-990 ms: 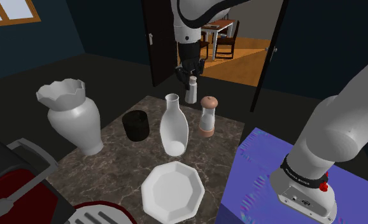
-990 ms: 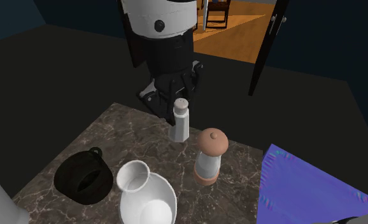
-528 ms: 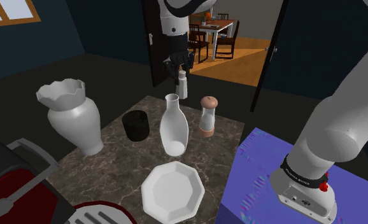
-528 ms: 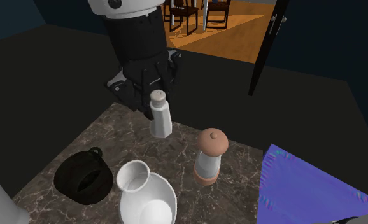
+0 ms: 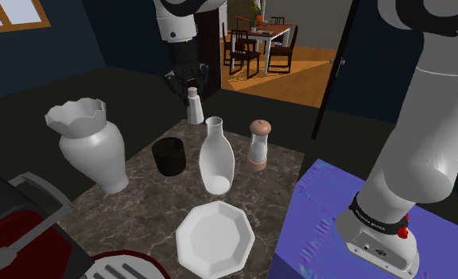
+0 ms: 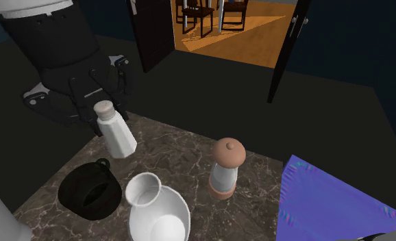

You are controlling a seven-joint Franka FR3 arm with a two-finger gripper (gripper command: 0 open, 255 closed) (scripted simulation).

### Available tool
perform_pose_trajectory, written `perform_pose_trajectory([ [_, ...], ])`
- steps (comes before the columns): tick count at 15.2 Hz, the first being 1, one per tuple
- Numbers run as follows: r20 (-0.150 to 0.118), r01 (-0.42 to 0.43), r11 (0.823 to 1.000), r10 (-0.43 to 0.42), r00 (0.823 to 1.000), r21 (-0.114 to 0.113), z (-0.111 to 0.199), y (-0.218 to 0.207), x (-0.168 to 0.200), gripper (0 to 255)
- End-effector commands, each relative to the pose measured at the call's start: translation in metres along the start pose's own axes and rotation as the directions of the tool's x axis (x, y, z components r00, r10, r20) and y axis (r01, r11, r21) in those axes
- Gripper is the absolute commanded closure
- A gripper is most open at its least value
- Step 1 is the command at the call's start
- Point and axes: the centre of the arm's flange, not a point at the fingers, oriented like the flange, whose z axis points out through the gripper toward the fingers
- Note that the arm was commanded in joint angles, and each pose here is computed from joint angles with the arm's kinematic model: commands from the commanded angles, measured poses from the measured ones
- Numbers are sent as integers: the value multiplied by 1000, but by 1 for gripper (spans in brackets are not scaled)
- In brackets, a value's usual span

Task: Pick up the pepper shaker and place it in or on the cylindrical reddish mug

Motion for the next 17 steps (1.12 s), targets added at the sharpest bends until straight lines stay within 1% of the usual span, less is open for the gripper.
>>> perform_pose_trajectory([
  [1, 0, -1, 1000, 1, 1000, 1, -5, -23, 16, 255],
  [6, 0, -1, 1000, 1, 1000, 1, -17, -77, 52, 255],
  [7, 0, -1, 1000, 1, 1000, 1, -18, -83, 56, 255],
  [17, 0, -1, 1000, 1, 1000, 1, 34, -85, 60, 255],
])
